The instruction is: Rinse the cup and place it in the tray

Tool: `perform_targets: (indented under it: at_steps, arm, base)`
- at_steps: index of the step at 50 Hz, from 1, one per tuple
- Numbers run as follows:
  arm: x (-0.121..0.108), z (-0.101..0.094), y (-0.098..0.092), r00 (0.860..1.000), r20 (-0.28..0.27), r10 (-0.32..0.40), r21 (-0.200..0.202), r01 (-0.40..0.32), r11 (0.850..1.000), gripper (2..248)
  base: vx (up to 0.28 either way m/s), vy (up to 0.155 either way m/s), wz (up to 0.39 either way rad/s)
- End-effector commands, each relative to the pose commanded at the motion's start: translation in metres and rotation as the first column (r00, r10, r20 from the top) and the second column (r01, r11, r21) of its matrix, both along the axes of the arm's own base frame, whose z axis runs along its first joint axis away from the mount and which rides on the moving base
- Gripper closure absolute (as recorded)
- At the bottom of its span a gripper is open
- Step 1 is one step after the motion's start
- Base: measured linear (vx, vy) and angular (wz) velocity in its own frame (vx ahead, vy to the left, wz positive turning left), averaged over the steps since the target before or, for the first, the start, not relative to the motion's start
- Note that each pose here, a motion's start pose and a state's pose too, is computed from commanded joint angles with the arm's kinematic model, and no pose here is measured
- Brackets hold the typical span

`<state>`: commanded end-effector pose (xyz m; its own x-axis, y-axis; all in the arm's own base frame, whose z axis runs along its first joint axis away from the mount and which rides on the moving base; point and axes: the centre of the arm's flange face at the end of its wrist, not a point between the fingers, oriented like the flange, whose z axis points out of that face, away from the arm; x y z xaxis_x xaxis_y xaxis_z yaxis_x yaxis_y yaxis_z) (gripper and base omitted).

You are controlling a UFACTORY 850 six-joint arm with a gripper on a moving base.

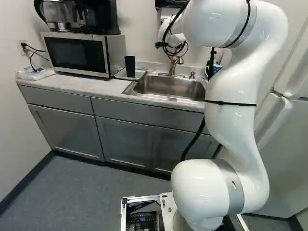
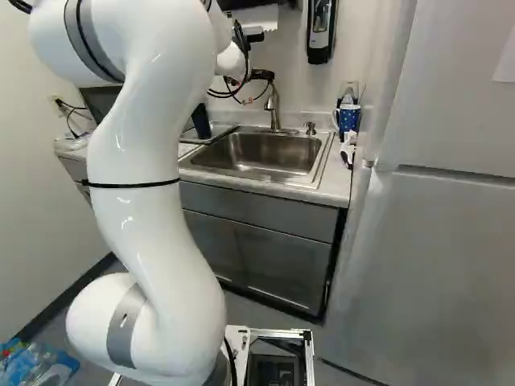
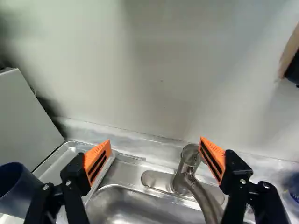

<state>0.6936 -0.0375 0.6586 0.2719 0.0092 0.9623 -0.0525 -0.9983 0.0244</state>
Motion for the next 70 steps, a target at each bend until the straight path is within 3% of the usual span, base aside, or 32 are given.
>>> perform_targets:
  at_steps: [31, 49, 70]
  arm:
    - [-0.008, -0.002, 0.000, 0.999, -0.037, 0.001, 0.003, -0.001, 1.000, 3]
    - [-0.009, -0.001, -0.001, 1.000, -0.029, -0.001, 0.002, 0.001, 1.000, 3]
    - [-0.034, 0.001, -0.025, 0.998, -0.040, -0.039, 0.003, 0.039, 0.999, 3]
  base:
    - [0.000, 0.000, 0.000]
    - [0.000, 0.000, 0.000]
    - [0.000, 0.000, 0.000]
